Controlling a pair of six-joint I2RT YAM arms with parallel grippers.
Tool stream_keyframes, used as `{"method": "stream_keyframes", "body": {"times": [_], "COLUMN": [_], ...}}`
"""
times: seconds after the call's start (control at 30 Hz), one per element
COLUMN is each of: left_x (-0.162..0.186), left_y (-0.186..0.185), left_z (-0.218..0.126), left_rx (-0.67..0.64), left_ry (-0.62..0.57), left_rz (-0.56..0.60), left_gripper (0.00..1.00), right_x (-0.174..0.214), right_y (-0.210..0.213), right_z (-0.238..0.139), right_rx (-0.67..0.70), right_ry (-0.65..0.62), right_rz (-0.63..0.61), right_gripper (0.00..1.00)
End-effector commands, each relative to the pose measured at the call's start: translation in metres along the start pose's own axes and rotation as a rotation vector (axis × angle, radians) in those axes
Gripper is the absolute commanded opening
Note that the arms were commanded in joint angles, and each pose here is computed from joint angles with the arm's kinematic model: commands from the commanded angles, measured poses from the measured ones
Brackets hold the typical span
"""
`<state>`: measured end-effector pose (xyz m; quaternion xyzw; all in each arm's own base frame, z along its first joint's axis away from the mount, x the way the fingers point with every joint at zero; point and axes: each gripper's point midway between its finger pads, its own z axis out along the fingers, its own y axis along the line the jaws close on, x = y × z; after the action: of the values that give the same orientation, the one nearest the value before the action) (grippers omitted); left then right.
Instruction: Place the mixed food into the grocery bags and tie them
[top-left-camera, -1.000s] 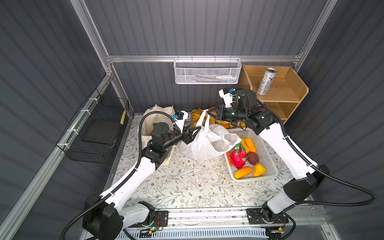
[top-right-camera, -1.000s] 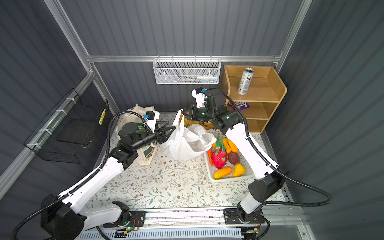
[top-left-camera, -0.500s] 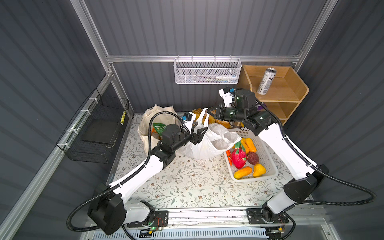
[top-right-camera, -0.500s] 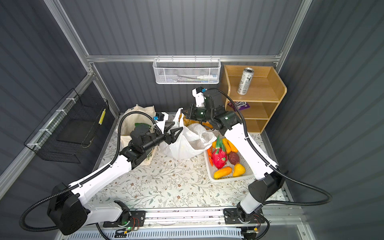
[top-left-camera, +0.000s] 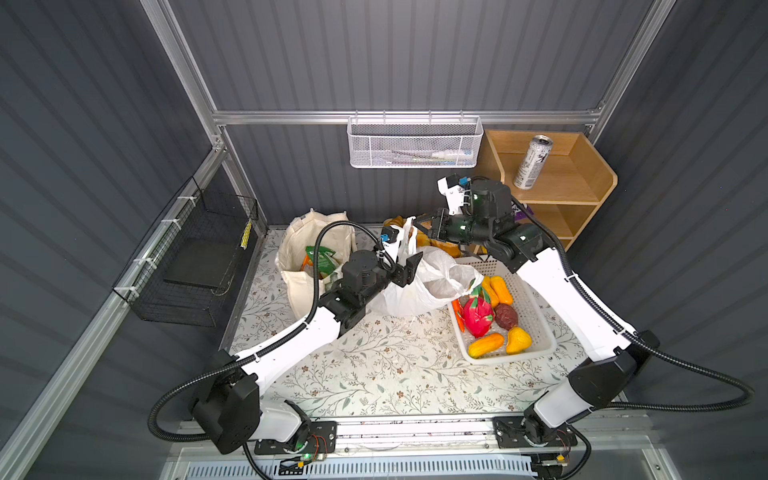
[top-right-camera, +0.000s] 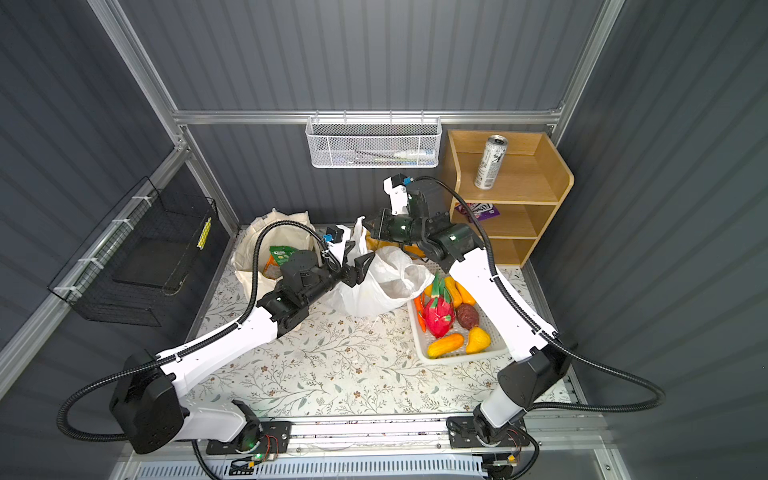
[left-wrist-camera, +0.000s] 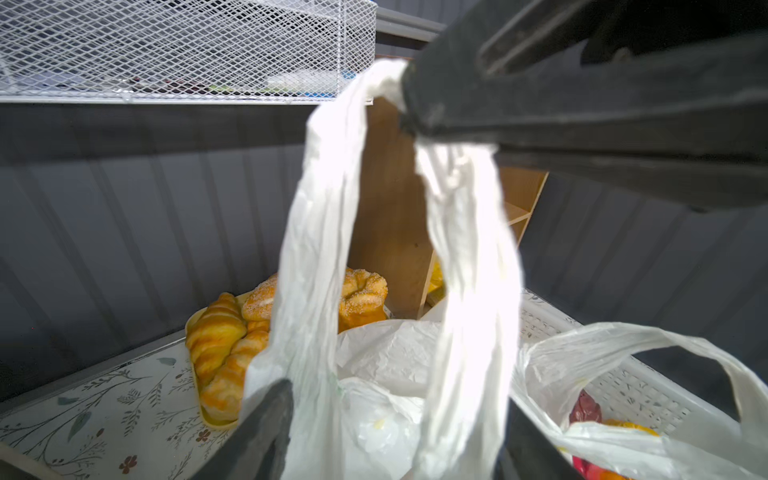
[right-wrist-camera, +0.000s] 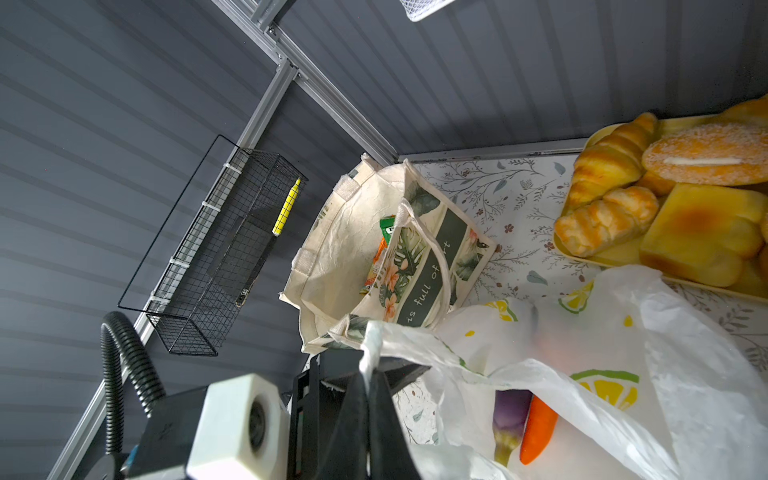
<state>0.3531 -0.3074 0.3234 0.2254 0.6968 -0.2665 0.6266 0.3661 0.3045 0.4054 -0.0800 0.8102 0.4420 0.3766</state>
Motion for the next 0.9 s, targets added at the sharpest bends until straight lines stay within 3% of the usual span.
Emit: {"method": "stream_keyframes", "body": {"times": [0.0,0.17,0.6,0.87], "left_x": [-0.003,-0.009,-0.045,-0.036], "left_y": [0.013,0.022,0.021,-0.012], "left_z": [-0.001,-0.009,-0.040,-0.013], "left_rx": [-0.071,-0.126,-0.172,0.013], "left_ry": [-0.047,-0.069,-0.145,-0.040], "left_rz": [0.009,0.036,0.080,0.192], "left_gripper": [0.71,0.77,0.80,0.83], "right_x": [-0.004,-0.003,-0.002,0.000], "right_y": [0.010,0.009,0.005,0.009], "right_z": [-0.009,-0.009,-0.010,-0.008], "right_rx": [-0.019,-0.017,-0.001,-0.026], "right_ry": [-0.027,-0.022,-0.030,-0.009], "right_rz": [-0.020,-0.024,-0.034,-0.040], "right_gripper": [0.00,0.00,0.00,0.00]}}
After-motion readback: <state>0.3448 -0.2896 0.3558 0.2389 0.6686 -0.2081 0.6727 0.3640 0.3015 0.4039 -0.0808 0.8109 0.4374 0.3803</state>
